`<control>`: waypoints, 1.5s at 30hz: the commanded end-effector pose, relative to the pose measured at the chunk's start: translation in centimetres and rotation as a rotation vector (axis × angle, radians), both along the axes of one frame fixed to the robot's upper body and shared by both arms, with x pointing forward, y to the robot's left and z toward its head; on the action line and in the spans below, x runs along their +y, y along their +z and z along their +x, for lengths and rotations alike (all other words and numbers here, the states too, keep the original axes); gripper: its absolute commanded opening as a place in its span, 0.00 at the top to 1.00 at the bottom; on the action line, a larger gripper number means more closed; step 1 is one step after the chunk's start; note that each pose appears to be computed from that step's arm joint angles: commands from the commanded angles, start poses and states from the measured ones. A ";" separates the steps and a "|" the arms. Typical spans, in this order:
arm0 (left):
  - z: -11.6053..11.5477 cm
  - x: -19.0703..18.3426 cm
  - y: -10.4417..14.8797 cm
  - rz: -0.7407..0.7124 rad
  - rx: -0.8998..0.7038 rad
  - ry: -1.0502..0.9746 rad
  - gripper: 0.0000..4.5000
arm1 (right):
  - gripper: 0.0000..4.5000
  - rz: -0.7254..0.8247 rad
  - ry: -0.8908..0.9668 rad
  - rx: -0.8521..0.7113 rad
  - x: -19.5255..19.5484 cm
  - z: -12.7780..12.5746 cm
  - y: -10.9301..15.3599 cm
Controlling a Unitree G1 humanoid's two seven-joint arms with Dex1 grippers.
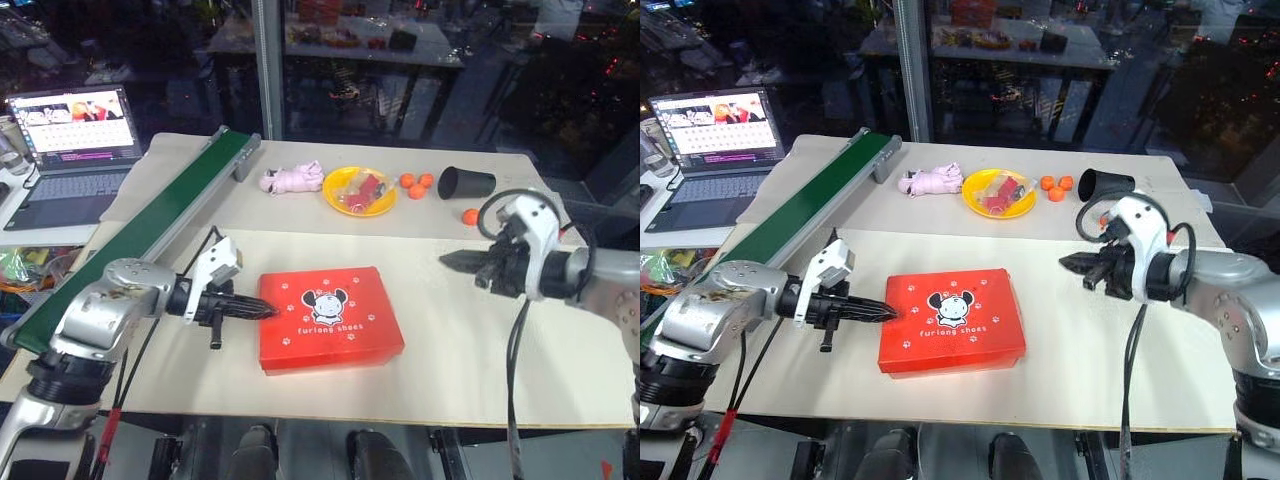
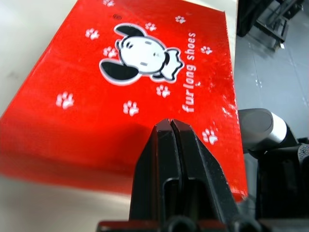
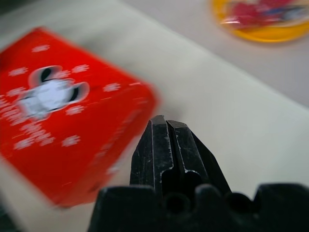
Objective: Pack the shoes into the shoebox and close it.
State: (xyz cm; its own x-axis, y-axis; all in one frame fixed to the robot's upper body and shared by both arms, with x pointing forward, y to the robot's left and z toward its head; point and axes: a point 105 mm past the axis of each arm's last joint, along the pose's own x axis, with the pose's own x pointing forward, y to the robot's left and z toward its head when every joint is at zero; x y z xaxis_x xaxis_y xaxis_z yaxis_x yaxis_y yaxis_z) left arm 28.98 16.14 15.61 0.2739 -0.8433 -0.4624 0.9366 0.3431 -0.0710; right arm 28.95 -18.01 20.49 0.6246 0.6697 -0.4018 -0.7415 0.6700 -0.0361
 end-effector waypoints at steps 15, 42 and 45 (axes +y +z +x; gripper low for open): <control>-0.4 3.1 2.1 -0.212 -0.085 0.288 0.00 | 0.00 0.078 -0.089 0.021 -1.4 -1.9 -2.0; 2.4 5.5 -10.0 -0.153 -0.420 0.866 0.00 | 0.00 0.099 -0.599 -0.168 -5.4 -0.5 -14.8; 2.5 5.4 -10.1 -0.156 -0.423 0.865 0.00 | 0.00 0.103 -0.604 -0.170 -5.4 -0.4 -15.1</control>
